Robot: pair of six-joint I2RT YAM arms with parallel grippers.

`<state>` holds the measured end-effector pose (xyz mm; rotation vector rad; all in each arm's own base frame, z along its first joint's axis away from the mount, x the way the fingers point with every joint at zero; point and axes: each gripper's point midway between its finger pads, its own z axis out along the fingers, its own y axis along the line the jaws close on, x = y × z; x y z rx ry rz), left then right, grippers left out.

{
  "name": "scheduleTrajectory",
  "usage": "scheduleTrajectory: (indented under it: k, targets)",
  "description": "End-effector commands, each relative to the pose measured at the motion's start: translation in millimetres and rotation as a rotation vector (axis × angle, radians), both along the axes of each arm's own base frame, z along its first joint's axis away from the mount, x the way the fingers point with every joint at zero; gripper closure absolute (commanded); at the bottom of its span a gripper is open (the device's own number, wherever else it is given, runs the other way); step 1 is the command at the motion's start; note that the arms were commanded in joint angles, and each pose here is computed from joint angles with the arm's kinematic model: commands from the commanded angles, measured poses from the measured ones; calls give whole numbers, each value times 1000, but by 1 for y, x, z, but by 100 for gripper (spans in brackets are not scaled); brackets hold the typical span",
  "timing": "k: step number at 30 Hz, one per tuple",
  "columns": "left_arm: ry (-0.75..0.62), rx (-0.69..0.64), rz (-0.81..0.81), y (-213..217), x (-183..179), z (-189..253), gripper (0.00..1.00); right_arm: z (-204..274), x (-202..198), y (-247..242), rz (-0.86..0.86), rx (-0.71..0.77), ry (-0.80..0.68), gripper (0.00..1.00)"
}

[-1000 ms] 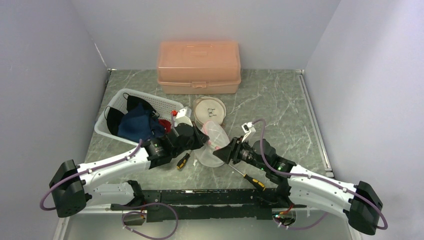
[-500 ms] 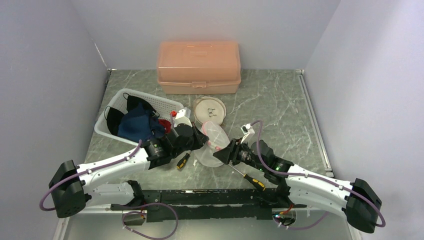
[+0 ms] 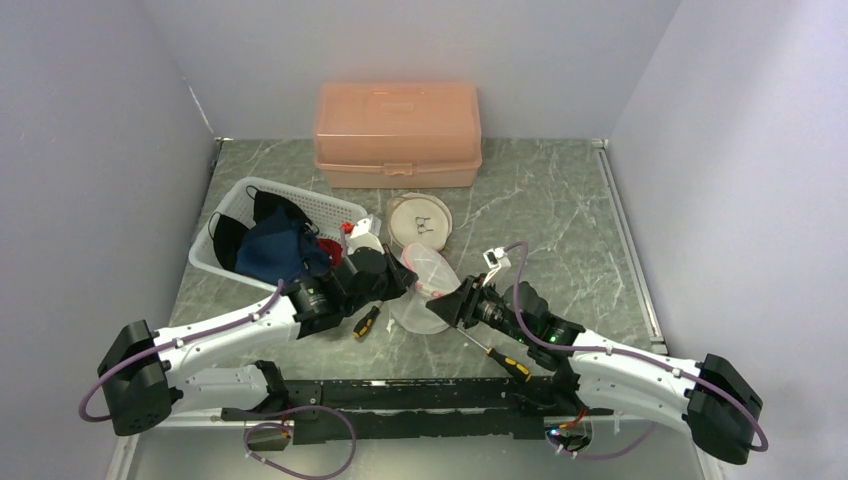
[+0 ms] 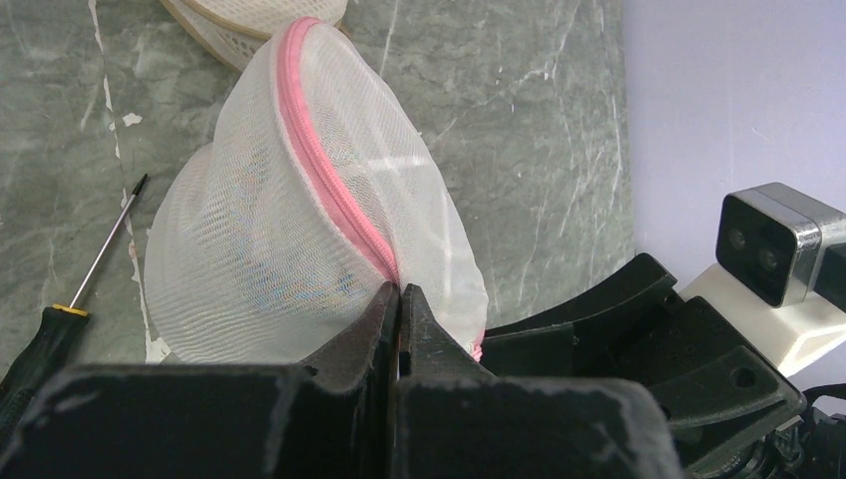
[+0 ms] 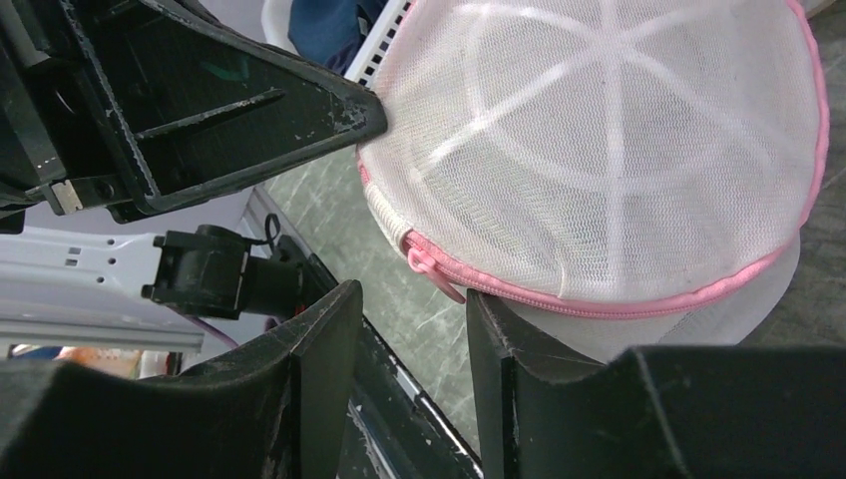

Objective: Unzip the laundry bag and remove the bra
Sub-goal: Unzip the laundry bag at the center of the board.

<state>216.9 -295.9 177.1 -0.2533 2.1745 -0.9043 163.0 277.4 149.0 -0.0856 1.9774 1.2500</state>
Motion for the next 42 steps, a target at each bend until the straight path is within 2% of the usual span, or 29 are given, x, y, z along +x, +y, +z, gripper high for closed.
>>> scheduleTrajectory:
  k: [1,15,27,36,42]
  targets:
    - [-4,-30,-1,-3,-2,4,97,23,4,4,-3,68,-68,54]
    - [-1,-30,3,-2,-2,3,97,24,4,2,-11,73,-70,66]
    - [3,-33,1,-1,-3,1,97,16,7,0,-34,54,-54,71]
    - [1,-34,3,0,-4,1,97,11,8,0,-38,38,-41,81]
    - [0,-35,6,2,-4,1,97,6,6,-4,-43,26,-32,91]
